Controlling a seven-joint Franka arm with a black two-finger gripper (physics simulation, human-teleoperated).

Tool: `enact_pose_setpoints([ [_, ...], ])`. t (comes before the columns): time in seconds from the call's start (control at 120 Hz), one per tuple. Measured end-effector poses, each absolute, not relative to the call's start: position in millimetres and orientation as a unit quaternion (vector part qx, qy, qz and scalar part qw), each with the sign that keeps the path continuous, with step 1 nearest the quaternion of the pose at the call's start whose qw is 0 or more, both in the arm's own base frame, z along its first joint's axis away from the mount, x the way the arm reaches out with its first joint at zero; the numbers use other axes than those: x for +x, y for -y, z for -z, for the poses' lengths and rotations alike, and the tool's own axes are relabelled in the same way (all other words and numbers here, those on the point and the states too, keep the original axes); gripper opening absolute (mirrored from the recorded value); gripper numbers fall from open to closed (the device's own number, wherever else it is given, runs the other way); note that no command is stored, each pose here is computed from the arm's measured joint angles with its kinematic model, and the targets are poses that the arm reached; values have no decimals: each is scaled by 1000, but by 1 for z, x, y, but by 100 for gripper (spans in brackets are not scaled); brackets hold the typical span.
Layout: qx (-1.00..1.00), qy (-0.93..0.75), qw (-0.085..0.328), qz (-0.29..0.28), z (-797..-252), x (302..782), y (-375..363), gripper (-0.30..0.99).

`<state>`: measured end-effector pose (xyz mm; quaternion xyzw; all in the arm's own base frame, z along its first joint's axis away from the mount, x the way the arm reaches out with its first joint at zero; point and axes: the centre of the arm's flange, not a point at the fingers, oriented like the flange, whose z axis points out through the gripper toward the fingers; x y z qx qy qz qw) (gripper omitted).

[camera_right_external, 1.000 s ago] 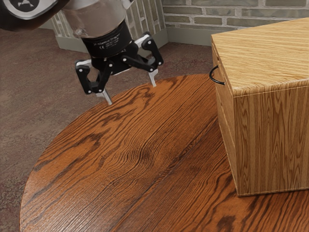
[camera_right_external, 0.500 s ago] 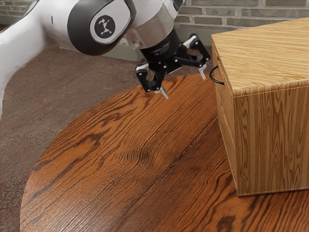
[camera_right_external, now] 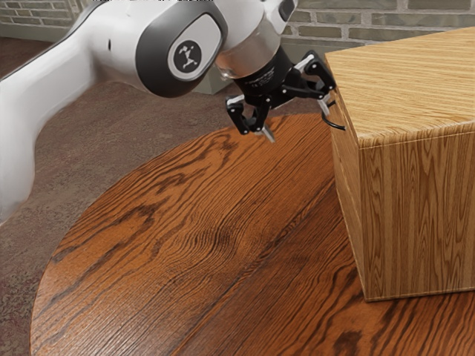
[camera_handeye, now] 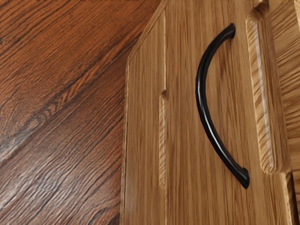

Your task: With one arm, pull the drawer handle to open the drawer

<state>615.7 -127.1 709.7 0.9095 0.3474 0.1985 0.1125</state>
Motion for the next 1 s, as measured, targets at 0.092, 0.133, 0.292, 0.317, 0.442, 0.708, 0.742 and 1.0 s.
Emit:
enact_pose_setpoints([
  [0.092,909,-349,110,-202,-705,622,119,69],
  [0.133,909,-348,108,-203,-703,624,117,69],
  [0.292,909,-343,106,-210,-698,635,115,69],
  [0.317,909,-342,106,-211,-698,636,115,69],
  [0.442,909,-343,105,-211,-691,643,109,69],
  [0.708,911,-341,102,-207,-675,653,107,69],
  [0.742,912,-342,100,-206,-672,655,106,69],
  [1.0,908,-343,106,-214,-672,664,94,69],
])
